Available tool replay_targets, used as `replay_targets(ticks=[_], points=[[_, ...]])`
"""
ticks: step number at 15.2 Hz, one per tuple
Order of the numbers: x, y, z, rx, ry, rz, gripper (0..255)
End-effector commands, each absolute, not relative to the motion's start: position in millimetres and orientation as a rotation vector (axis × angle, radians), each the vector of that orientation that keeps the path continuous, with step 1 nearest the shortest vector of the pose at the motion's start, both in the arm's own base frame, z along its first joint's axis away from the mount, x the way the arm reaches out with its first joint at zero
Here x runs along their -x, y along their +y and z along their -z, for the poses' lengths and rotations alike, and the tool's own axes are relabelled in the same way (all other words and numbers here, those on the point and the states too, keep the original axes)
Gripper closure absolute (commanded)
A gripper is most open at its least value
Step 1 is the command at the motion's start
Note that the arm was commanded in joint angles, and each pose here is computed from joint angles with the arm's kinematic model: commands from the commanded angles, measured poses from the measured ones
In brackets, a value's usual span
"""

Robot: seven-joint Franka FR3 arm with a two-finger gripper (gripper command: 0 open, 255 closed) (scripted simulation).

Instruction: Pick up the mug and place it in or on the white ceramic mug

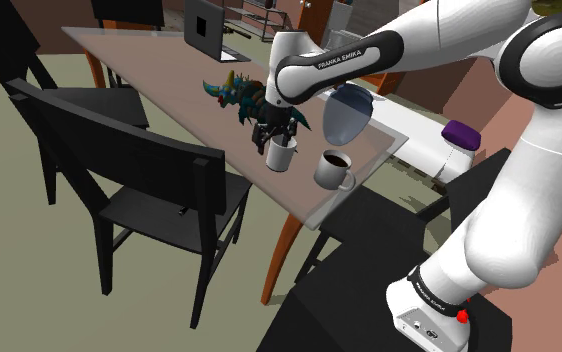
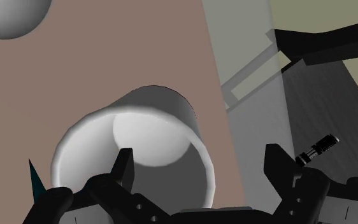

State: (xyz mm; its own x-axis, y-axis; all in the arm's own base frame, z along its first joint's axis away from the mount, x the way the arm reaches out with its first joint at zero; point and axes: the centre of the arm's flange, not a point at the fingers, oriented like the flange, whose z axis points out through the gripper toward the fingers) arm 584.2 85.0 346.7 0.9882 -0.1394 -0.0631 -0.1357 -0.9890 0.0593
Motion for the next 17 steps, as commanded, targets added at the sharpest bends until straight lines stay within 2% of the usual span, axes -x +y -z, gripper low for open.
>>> replay_targets(ticks=[1,2,11,17], points=[[-584,85,-347,-3.078,-0.213,0.104,0],[-584,85,-347,-3.078,-0.213,0.104,255],[-584,85,-347,-3.078,-0.213,0.103,255],[-584,85,-378,-3.078,-0.213,0.103,255]])
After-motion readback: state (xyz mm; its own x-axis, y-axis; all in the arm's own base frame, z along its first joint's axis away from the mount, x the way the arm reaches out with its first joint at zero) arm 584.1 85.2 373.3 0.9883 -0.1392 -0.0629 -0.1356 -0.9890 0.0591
